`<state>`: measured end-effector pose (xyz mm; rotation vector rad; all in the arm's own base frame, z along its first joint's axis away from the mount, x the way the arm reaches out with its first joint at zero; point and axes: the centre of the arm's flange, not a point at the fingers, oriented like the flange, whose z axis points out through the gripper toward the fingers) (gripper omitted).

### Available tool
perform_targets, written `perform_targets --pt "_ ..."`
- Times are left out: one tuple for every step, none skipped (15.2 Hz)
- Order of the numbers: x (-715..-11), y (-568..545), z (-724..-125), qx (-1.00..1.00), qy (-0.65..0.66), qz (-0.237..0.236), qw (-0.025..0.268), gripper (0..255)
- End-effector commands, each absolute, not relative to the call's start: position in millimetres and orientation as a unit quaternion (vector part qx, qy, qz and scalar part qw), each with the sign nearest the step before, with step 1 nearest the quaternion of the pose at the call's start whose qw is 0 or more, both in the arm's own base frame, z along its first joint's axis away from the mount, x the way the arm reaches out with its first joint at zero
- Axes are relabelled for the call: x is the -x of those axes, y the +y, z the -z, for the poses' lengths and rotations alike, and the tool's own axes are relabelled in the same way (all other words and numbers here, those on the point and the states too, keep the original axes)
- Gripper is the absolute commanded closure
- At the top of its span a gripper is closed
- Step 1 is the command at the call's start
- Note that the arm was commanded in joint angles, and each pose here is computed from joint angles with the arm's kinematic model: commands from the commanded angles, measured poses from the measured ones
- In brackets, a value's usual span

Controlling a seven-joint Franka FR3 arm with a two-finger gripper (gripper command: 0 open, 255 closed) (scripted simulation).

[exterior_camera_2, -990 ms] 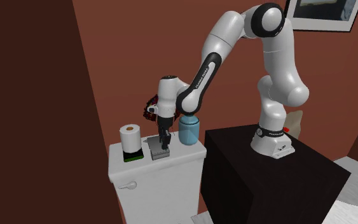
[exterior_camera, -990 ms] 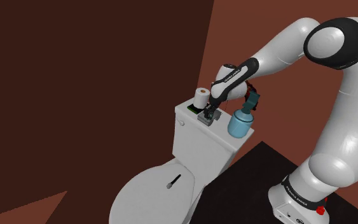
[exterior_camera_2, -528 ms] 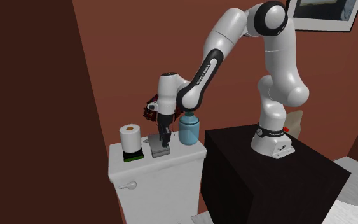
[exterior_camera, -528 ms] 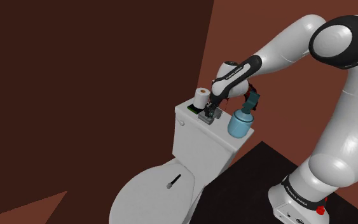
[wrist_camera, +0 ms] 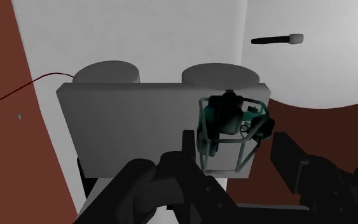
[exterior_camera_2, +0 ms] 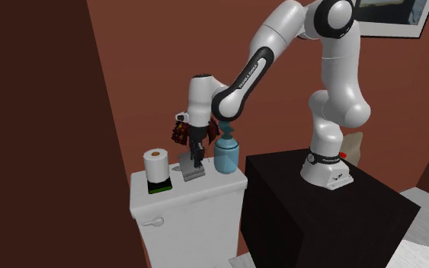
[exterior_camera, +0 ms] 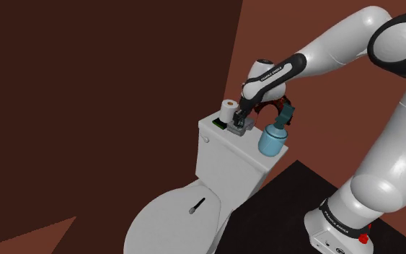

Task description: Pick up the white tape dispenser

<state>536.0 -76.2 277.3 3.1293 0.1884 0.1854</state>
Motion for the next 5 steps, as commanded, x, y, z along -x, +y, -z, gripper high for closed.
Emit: perform_targets --pt "-536 -78 -288 -0.996 0.06 -0.059 0.001 255" --pt "-536 -78 -294 -0.996 0.06 -0.059 0.001 255" --pt "-536 -78 -299 -0.996 0.06 -0.059 0.001 255" --pt "-536 -78 -300 -0.996 0.06 -0.059 0.001 255" --pt "-536 -78 -300 -0.996 0.06 -0.059 0.001 255"
